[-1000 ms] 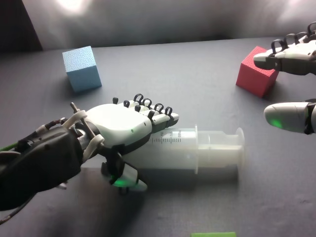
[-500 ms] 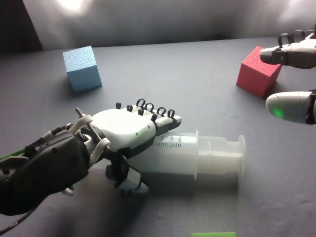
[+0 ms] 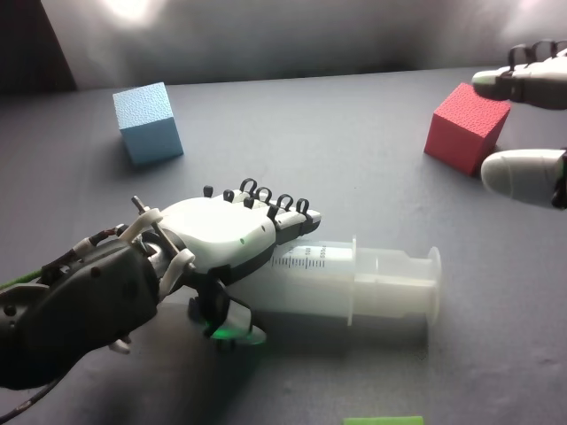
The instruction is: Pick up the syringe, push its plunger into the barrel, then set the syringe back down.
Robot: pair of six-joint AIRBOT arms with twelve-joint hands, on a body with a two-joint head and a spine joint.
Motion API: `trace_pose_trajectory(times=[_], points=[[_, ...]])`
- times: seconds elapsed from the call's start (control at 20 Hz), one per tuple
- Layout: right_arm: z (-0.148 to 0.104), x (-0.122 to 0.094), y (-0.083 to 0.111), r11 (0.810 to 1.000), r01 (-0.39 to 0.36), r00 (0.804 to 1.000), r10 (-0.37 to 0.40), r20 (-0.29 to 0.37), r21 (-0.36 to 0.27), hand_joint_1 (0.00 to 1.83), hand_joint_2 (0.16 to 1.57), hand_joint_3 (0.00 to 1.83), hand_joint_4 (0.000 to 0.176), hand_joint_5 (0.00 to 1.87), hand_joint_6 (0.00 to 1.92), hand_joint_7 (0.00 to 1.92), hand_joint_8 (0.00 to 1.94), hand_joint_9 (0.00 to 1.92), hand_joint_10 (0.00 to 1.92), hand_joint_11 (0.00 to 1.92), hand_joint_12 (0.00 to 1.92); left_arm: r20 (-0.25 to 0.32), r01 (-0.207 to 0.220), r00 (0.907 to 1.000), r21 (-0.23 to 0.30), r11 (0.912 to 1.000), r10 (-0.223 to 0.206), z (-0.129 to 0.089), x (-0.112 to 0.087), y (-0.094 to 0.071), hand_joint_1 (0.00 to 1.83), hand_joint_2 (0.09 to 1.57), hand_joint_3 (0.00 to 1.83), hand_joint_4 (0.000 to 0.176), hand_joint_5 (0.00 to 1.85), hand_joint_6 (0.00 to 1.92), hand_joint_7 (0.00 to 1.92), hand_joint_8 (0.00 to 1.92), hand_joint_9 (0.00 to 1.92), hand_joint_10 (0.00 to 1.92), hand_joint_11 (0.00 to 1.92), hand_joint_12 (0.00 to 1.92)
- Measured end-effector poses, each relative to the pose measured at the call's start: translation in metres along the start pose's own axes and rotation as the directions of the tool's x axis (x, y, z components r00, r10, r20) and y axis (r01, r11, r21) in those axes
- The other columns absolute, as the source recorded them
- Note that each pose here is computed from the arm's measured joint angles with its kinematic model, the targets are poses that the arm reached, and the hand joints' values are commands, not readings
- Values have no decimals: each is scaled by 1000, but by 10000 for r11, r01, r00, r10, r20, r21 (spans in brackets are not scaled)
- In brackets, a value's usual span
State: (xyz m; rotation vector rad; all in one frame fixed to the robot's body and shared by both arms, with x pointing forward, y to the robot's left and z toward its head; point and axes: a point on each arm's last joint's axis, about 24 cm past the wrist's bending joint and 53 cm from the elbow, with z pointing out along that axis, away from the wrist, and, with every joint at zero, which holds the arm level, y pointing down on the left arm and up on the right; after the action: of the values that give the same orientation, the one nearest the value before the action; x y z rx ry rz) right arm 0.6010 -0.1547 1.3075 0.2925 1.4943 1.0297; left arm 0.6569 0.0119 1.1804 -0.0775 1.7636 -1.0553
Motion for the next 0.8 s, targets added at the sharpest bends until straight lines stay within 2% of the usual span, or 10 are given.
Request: trace_pose_trajectory(times=[0.05,0.1,0.35,0.4,0.45,0.5,0.55,0.6,0.65,0.8], points=[[0,-2,0,10000,-7,10000,7,76,-8,95,1232,1,0,240,0,247,1,255,2,0,599,1,34,10000,-19,10000,-34,0,0,0,1170,978,3,0,158,0,152,2,125,2,0,208],[0,-2,0,10000,-7,10000,7,99,-12,89,1231,0,0,253,2,268,4,277,5,0,652,-9,44,10000,-25,10000,-44,0,1,0,1239,975,0,0,168,1,159,2,127,1,0,209],[-1,0,2,10000,-74,10000,74,42,-49,78,1232,1,0,254,1,266,1,270,0,0,637,-21,118,9999,-33,9999,-118,-1,2,0,1214,1006,3,0,175,0,183,1,160,3,0,309],[-1,1,3,9999,-123,9999,123,24,-59,81,1231,0,0,251,0,268,1,274,1,0,655,-26,122,9999,-34,9999,-122,-1,2,0,1329,1090,6,0,336,18,404,26,405,18,45,656],[-1,1,3,9999,-148,9999,149,25,-55,85,1226,0,0,250,0,274,2,280,3,0,673,0,115,9999,-33,9999,-115,-1,2,0,1361,1141,4,0,529,29,653,37,638,54,195,794],[-1,1,3,9999,-152,9999,152,25,-55,87,1229,0,0,264,5,285,4,284,3,0,665,89,198,9998,-47,9998,-198,-1,0,0,1339,1175,0,0,663,10,811,17,789,47,329,822],[-1,1,3,9999,-152,9999,152,21,-55,99,1231,0,0,266,3,279,1,274,1,0,637,158,113,9998,-12,9999,-113,-1,-2,-1,1442,1206,0,0,672,115,806,944,760,1174,371,936],[-1,1,3,9999,-150,9999,150,8,-56,110,1232,1,0,274,3,263,1,249,0,0,601,186,97,9998,-1,10000,-97,-1,-2,-2,1375,1207,0,0,650,1015,854,1204,765,1471,450,1002],[-1,2,2,9998,-198,9998,198,-32,-25,119,1231,0,0,278,6,270,5,253,5,0,595,171,55,9998,26,10000,-55,-1,-1,-3,1365,1173,0,0,737,1100,926,1146,812,1372,588,1033],[-1,3,0,9988,-476,9989,477,-24,99,93,1238,2,0,279,1,285,5,280,8,0,658,165,127,9998,10,9999,-127,-2,-1,-3,1373,1133,0,0,872,992,957,1050,883,1266,685,1019]])
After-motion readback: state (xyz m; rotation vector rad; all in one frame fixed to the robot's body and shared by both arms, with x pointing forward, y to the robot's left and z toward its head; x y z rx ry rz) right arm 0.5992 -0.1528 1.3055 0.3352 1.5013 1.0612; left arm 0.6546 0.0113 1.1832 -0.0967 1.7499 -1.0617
